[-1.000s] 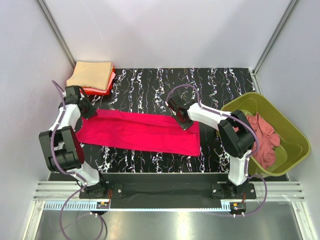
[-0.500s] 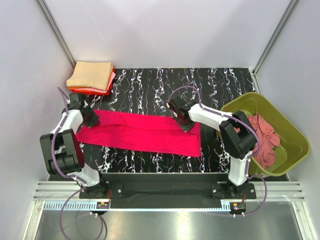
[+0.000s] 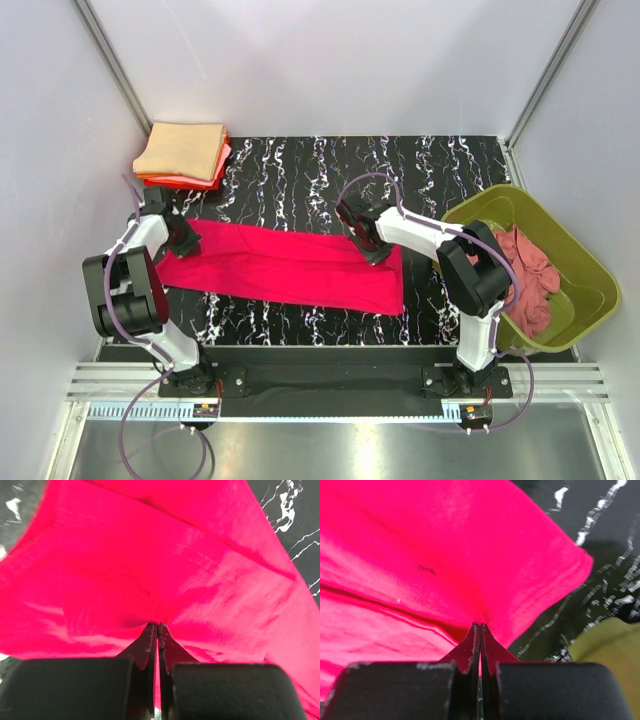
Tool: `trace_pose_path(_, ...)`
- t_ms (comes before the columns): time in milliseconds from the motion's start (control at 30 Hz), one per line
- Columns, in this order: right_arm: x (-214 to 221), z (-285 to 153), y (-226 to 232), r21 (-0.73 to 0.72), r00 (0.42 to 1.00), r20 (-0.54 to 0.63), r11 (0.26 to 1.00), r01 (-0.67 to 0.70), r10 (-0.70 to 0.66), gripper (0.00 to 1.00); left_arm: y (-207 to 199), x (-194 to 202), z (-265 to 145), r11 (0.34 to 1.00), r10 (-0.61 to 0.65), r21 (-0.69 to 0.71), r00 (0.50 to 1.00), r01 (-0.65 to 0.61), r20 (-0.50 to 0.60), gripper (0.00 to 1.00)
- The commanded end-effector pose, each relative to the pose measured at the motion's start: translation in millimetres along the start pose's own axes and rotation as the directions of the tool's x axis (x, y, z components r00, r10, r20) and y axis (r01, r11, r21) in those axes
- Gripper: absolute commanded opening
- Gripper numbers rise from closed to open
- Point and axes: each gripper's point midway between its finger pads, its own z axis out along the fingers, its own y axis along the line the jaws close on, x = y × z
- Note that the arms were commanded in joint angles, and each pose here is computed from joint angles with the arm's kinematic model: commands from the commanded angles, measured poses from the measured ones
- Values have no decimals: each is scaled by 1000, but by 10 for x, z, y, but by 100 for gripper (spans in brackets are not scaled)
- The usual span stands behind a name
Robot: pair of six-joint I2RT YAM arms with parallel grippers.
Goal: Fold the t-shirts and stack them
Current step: Fold the tshirt
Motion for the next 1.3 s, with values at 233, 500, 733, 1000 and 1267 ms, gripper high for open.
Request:
trace_pose_path(233,-270,-347,-196,77,997,69,997,-28,22,0,-247,-673,-723,998,60,12,975,-64,212,0)
trace_pose_path(500,101,-239,3,-6,999,-19,999,-45,45,0,11,-150,-406,998,67,-18,993,-65,95,0)
trace_pose_path(733,281,-46,176,-42,996,-86,998,-36,33,0,175,58,-109,995,74,-68,997,-73,22,0)
trace_pose_path(1000,300,19,194,-41,995,-92,998,-36,32,2,213,83,-33,993,80,-84,997,-80,-5,0)
trace_pose_path(1267,168,-269,146,-48,995,-54,995,-89,87,21,216,-52,-180,989,94,-115,995,-89,38,32)
